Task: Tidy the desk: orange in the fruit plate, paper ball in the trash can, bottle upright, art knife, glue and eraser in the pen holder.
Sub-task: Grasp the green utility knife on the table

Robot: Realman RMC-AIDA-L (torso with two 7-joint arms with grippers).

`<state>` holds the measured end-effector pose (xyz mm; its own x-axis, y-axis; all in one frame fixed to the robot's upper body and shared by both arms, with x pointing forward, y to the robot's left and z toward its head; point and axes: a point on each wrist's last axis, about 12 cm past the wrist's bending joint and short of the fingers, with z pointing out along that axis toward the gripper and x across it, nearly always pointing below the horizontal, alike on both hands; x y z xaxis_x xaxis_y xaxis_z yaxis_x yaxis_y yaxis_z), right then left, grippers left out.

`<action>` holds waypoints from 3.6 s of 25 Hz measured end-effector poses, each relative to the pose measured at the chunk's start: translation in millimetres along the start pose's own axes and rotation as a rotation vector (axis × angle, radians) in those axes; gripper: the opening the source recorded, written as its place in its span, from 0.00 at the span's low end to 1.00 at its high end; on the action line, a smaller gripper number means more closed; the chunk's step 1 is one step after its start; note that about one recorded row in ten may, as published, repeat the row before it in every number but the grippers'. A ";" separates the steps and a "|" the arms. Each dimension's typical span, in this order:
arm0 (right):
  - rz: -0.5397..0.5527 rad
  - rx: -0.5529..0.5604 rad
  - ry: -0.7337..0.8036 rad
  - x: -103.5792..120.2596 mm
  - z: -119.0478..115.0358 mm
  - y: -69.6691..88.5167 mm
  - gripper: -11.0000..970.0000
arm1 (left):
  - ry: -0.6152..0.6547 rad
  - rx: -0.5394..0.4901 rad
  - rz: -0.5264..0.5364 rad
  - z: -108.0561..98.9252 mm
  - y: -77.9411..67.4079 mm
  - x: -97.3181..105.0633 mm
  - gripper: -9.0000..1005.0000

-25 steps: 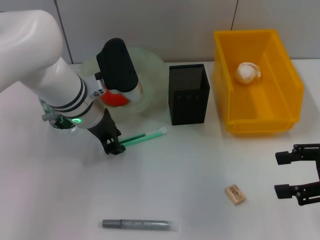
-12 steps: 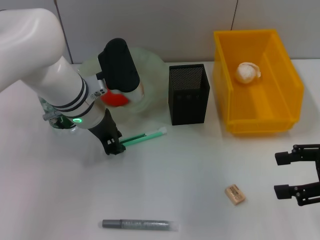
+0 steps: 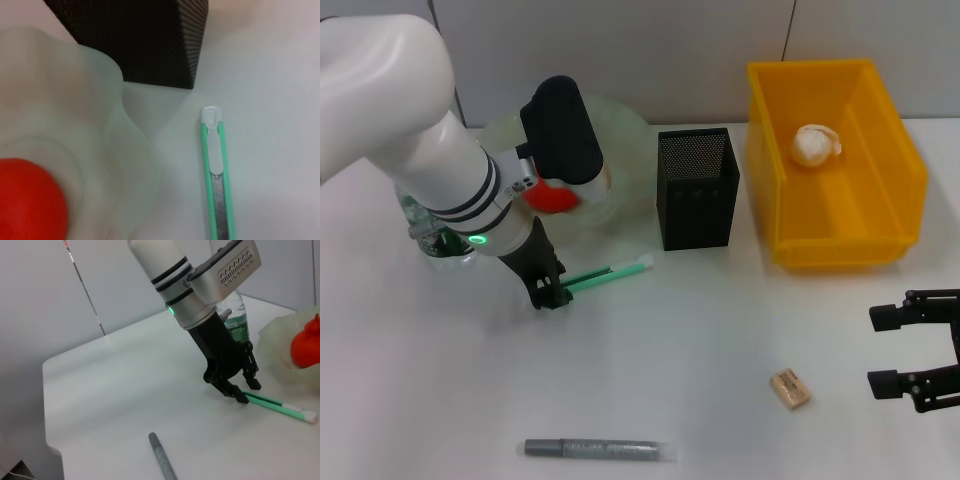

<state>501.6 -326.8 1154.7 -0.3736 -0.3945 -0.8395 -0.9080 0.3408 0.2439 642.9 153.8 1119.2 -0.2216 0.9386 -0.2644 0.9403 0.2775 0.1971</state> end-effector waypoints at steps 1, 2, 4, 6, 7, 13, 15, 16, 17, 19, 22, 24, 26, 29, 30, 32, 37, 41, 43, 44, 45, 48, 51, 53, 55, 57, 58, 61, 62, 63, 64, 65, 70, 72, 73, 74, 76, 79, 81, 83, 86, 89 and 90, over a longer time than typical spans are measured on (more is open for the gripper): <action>0.000 0.000 0.000 0.0 0.0 0.0 0.80 | 0.003 0.002 0.000 0.8 -0.3 0.1 0.35; 0.000 0.000 0.000 0.0 0.0 0.0 0.80 | 0.007 0.004 0.000 2.1 -0.6 0.3 0.35; 0.000 0.000 0.000 0.0 0.1 0.0 0.80 | 0.010 0.006 0.002 3.5 -0.9 0.8 0.35; 0.000 0.001 0.000 0.0 0.1 0.0 0.79 | 0.010 0.005 0.004 4.3 -1.0 1.1 0.34; 0.000 0.001 0.000 0.1 0.2 -0.2 0.79 | 0.010 0.005 0.006 4.5 -0.9 1.2 0.34; 0.002 0.007 -0.002 0.5 0.6 -1.1 0.79 | 0.010 0.003 0.008 4.5 -0.8 1.0 0.32; 0.003 0.007 -0.002 0.5 0.6 -1.1 0.79 | 0.010 0.002 0.011 4.2 -0.6 0.5 0.31; 0.003 0.007 -0.002 0.5 0.6 -1.1 0.79 | 0.010 0.002 0.012 4.0 -0.4 0.1 0.31; 0.003 0.007 -0.002 0.5 0.6 -1.1 0.79 | 0.011 0.001 0.013 3.9 -0.3 -0.1 0.31; 0.003 0.007 -0.002 0.6 0.7 -1.2 0.79 | 0.010 -0.001 0.015 3.7 0.0 -0.7 0.30; 0.004 0.008 -0.003 0.8 0.8 -1.3 0.79 | 0.007 -0.013 0.022 3.8 1.0 -2.0 0.29; 0.005 0.007 -0.003 0.9 1.0 -1.3 0.79 | 0.006 -0.016 0.023 3.8 1.3 -2.2 0.29; 0.008 0.006 -0.005 1.5 1.3 -1.4 0.79 | 0.006 -0.016 0.023 3.8 1.3 -2.2 0.28; 0.012 0.006 -0.006 2.0 1.5 -1.7 0.79 | 0.003 -0.017 0.018 3.9 1.3 -1.0 0.26; 0.011 0.006 -0.006 2.0 1.5 -1.9 0.79 | 0.003 -0.017 0.018 3.9 1.3 -1.0 0.24; 0.011 0.007 -0.007 2.0 1.5 -1.9 0.79 | 0.007 -0.008 0.014 3.4 0.7 0.8 0.20; 0.011 0.007 -0.007 1.9 1.3 -1.9 0.79 | -0.034 -0.026 -0.010 -10.0 1.0 9.1 0.06; 0.011 0.007 -0.009 2.0 1.2 -1.7 0.79 | -0.053 -0.041 -0.028 -17.8 0.6 14.1 0.03; 0.011 0.004 -0.010 2.0 1.1 -1.2 0.79 | -0.051 -0.037 -0.034 -17.4 -0.1 16.0 0.05; 0.011 0.004 -0.010 2.0 1.1 -1.2 0.79 | -0.049 -0.034 -0.035 -16.8 -0.4 16.4 0.05; 0.011 0.003 -0.010 2.0 1.1 -1.1 0.79 | -0.046 -0.031 -0.035 -16.0 -0.8 16.8 0.06; 0.011 0.000 -0.011 2.1 1.1 -0.7 0.79 | -0.041 -0.024 -0.033 -14.4 -1.6 15.6 0.08; 0.011 -0.001 -0.011 2.3 1.0 -0.5 0.79 | -0.041 -0.023 -0.035 -13.2 -0.7 11.9 0.11; 0.013 -0.001 -0.011 2.9 0.7 -0.2 0.79 | -0.044 -0.027 -0.038 -13.1 -0.1 11.3 0.12; 0.013 -0.001 -0.011 2.9 0.7 -0.2 0.78 | -0.051 -0.049 -0.042 -12.2 1.1 8.8 0.14; 0.013 0.000 -0.011 2.9 0.8 -0.3 0.78 | -0.050 -0.052 -0.039 -11.8 1.0 8.1 0.15; 0.012 0.000 -0.011 2.6 0.9 -0.5 0.78 | -0.047 -0.054 -0.032 -10.3 0.4 7.3 0.16; 0.011 0.001 -0.011 2.2 1.0 -0.8 0.78 | -0.039 -0.056 -0.020 -7.6 -0.4 6.3 0.28; 0.011 0.002 -0.011 2.0 1.0 -0.9 0.78 | -0.039 -0.056 -0.020 -7.6 -0.4 6.3 0.31; 0.010 0.002 -0.012 1.9 1.1 -1.1 0.78 | -0.029 -0.055 -0.011 -4.7 -0.5 6.0 0.35; 0.010 0.003 -0.012 1.7 1.2 -1.2 0.78 | -0.025 -0.054 -0.010 -3.4 -0.4 6.1 0.39; 0.009 0.003 -0.012 1.6 1.2 -1.4 0.78 | -0.025 -0.054 -0.010 -3.4 -0.4 6.1 0.42; 0.005 0.003 -0.012 -0.1 1.8 -2.2 0.78 | -0.023 -0.062 -0.004 -1.3 1.2 4.3 0.58; 0.004 0.003 -0.011 -0.5 2.0 -2.4 0.78 | -0.024 -0.065 0.000 -1.6 1.8 3.4 0.61; 0.003 0.003 -0.011 -0.7 2.2 -2.5 0.78 | -0.025 -0.066 0.001 -1.7 2.0 3.0 0.62; 0.003 0.003 -0.011 -0.7 2.2 -2.5 0.78 | -0.025 -0.066 0.001 -1.7 2.0 2.9 0.63; 0.004 0.003 -0.011 -0.6 2.3 -2.7 0.78 | -0.022 -0.066 0.006 -1.5 1.6 2.6 0.62; 0.004 0.003 -0.011 -0.6 2.4 -2.8 0.78 | -0.017 -0.065 0.015 -0.7 0.6 2.3 0.62; 0.004 0.003 -0.010 -0.7 2.4 -2.8 0.78 | -0.012 -0.062 0.017 0.1 -0.2 2.9 0.62; 0.003 0.003 -0.010 -1.0 2.5 -2.9 0.78 | -0.008 -0.059 0.016 1.3 -0.8 3.9 0.61; 0.003 0.003 -0.010 -1.1 2.6 -3.0 0.78 | -0.008 -0.059 0.016 1.4 -0.8 4.0 0.59; 0.004 0.003 -0.009 -1.0 2.6 -3.0 0.78 | -0.008 -0.059 0.017 1.4 -0.8 3.9 0.58; 0.005 0.002 -0.009 -0.8 2.8 -3.0 0.78 | -0.008 -0.059 0.017 1.4 -0.7 3.9 0.58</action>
<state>505.2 -325.2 1153.3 -0.3762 -0.3850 -0.8428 -0.9058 0.3442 0.2470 641.7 156.9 1116.7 -0.2034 0.9416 -0.2683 0.9268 0.2736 0.2573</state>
